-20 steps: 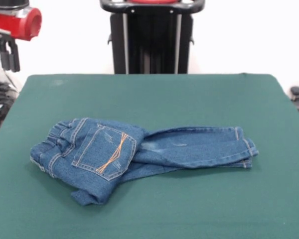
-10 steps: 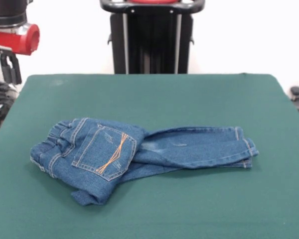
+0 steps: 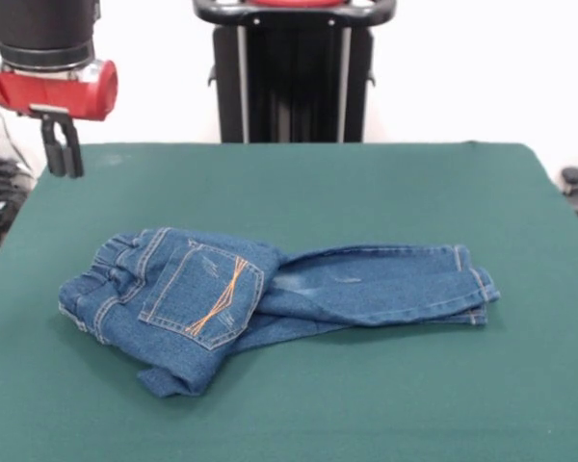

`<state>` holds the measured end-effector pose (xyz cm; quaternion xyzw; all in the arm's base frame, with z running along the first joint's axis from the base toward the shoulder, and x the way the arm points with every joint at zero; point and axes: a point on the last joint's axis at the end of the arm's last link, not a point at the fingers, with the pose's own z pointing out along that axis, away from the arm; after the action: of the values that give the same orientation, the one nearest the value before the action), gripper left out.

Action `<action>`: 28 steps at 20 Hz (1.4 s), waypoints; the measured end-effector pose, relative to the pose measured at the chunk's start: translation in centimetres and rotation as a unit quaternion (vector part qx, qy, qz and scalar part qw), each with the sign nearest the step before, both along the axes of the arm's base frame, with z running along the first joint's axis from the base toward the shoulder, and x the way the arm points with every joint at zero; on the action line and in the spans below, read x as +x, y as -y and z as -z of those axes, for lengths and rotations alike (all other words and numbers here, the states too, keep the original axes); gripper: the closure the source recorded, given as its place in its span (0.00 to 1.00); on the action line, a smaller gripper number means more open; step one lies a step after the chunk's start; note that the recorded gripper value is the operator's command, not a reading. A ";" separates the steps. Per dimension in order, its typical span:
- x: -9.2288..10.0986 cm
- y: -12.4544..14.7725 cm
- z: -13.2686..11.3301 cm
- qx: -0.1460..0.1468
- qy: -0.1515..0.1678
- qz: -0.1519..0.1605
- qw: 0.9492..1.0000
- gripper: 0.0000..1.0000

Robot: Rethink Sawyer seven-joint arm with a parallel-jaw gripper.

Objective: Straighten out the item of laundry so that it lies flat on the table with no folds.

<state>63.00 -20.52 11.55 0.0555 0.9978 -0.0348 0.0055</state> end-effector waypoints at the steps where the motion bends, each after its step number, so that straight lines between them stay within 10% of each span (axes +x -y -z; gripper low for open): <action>1: 0.1 -0.3 0.1 0.001 0.000 -0.002 1.000 1.00; 28: -1.5 -4.9 12.9 0.077 0.009 -0.022 0.997 1.00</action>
<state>61.48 -15.59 -1.30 0.0337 0.9985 0.0428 0.0113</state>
